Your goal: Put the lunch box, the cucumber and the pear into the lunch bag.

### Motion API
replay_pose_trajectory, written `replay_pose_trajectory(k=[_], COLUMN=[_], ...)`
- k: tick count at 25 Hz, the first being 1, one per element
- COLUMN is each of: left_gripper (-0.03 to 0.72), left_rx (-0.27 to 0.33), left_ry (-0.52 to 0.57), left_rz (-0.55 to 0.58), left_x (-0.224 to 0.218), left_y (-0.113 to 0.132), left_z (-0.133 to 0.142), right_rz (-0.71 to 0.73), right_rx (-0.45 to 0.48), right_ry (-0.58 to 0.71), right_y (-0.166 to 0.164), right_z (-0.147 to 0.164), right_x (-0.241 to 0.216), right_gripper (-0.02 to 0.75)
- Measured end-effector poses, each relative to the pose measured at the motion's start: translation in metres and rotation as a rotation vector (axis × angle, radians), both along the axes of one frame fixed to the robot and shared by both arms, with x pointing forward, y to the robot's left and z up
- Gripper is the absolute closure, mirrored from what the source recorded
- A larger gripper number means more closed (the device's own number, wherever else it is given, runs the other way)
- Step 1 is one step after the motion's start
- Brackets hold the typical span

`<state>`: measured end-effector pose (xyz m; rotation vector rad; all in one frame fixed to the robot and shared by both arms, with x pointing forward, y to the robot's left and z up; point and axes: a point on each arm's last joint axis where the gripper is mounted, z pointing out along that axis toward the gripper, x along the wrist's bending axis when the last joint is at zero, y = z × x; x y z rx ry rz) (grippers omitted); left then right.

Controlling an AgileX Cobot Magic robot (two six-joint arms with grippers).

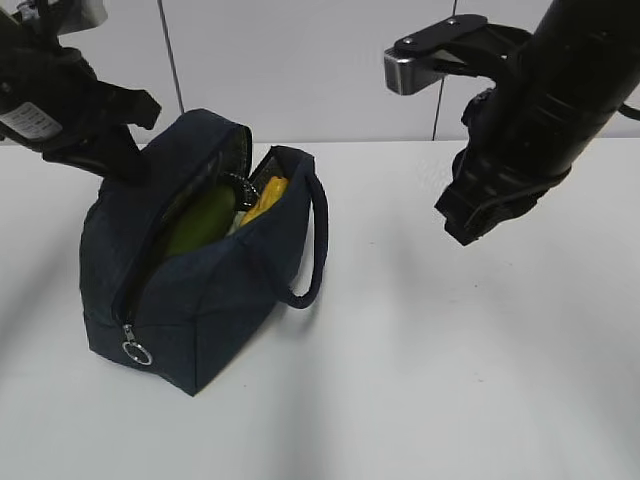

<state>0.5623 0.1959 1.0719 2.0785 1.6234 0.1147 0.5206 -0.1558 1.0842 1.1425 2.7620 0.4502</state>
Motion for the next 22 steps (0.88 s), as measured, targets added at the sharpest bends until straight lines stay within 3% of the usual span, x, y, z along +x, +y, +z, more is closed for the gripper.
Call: replay_pose_trajectory(k=[5, 13, 18, 22], left_gripper=[0.634, 0.405, 0.382, 0.38], left_rx=[0.019, 0.083, 0.107, 0.14], left_ry=[0.049, 0.129, 0.173, 0.148], left_rz=[-0.017, -0.052, -0.075, -0.077], left_x=[-0.004, -0.012, -0.027, -0.039], left_y=[0.001, 0.005, 0.01, 0.016], left_z=[-0.002, -0.003, 0.007, 0.022], right_rz=[-0.023, -0.028, -0.022, -0.015], right_rx=[0.05, 0.093, 0.089, 0.088], right_ry=[0.036, 0.063, 0.06, 0.058], right_y=[0.002, 0.006, 0.006, 0.006], right_z=[0.005, 0.003, -0.004, -0.005], right_x=[-0.006, -0.008, -0.008, -0.008], right_gripper=[0.738, 0.738, 0.738, 0.738])
